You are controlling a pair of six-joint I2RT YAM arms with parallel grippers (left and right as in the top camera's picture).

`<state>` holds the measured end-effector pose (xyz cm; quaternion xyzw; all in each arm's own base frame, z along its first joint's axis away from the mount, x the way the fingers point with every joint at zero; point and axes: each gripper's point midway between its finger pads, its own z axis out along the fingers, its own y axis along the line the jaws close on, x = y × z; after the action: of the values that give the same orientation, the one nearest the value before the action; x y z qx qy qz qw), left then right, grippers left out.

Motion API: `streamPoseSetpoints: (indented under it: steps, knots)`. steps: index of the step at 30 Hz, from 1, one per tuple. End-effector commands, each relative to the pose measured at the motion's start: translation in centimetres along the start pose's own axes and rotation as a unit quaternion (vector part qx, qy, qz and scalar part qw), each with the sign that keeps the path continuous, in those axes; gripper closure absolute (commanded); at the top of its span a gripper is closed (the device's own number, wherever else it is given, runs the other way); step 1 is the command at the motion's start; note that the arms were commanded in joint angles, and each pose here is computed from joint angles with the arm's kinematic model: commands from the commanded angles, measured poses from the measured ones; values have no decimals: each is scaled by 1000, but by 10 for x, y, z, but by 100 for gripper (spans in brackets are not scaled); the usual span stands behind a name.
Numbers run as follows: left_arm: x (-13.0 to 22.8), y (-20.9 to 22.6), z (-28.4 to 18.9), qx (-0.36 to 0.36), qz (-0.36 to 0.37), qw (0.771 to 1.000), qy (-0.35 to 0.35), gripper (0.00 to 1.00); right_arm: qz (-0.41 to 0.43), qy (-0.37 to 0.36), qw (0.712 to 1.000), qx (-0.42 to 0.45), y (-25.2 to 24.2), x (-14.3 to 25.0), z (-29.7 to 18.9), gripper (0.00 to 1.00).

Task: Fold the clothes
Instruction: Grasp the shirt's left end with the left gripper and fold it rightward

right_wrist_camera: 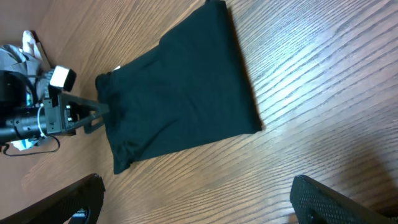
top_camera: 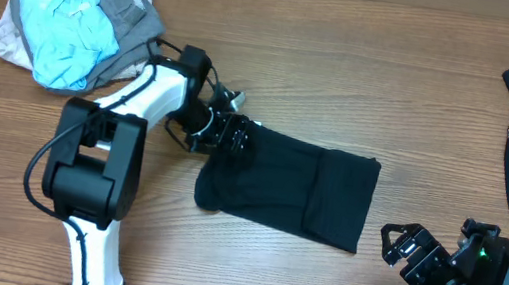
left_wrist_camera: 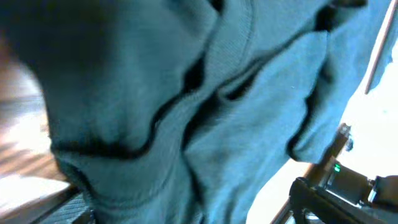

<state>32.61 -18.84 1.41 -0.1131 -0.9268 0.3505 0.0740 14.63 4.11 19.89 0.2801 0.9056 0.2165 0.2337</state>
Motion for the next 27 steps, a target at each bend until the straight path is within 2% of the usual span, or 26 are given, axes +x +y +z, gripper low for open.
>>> streamPoseSetpoints:
  steps: [1, 4, 7, 9, 12, 18, 19, 20, 25, 27]
  knots:
    - [78, 82, 68, -111, -66, 979, 156, 12, -2, -5, 1000, -6, 3, -1, -2, 0]
    - [80, 84, 67, -122, -65, 977, 161, 26, -2, -5, 1000, -6, 3, -1, -2, 0]
    - [81, 85, 67, -126, -66, 976, 163, 51, -2, -5, 1000, -6, 3, -1, -2, 0]
    - [81, 86, 67, -127, -70, 976, 162, 56, -2, -5, 1000, -6, 3, -1, -2, 0]
    - [81, 86, 67, -128, -77, 976, 160, 68, -2, -5, 1000, -6, 3, -1, -2, 0]
    - [79, 86, 68, -129, -81, 976, 156, 82, -2, -5, 1000, -6, 3, -1, -2, 0]
    - [79, 86, 68, -130, -83, 976, 155, 87, -2, -5, 1000, -6, 3, -1, -2, 0]
    - [78, 86, 68, -131, -87, 976, 153, 96, -2, -5, 1000, -6, 3, -1, -2, 0]
    - [74, 88, 68, -135, -90, 976, 145, 96, -2, -5, 1000, -6, 3, -1, -2, 0]
    - [75, 97, 64, -161, -98, 971, 146, 96, -2, -5, 1000, -6, 3, -1, -2, 0]
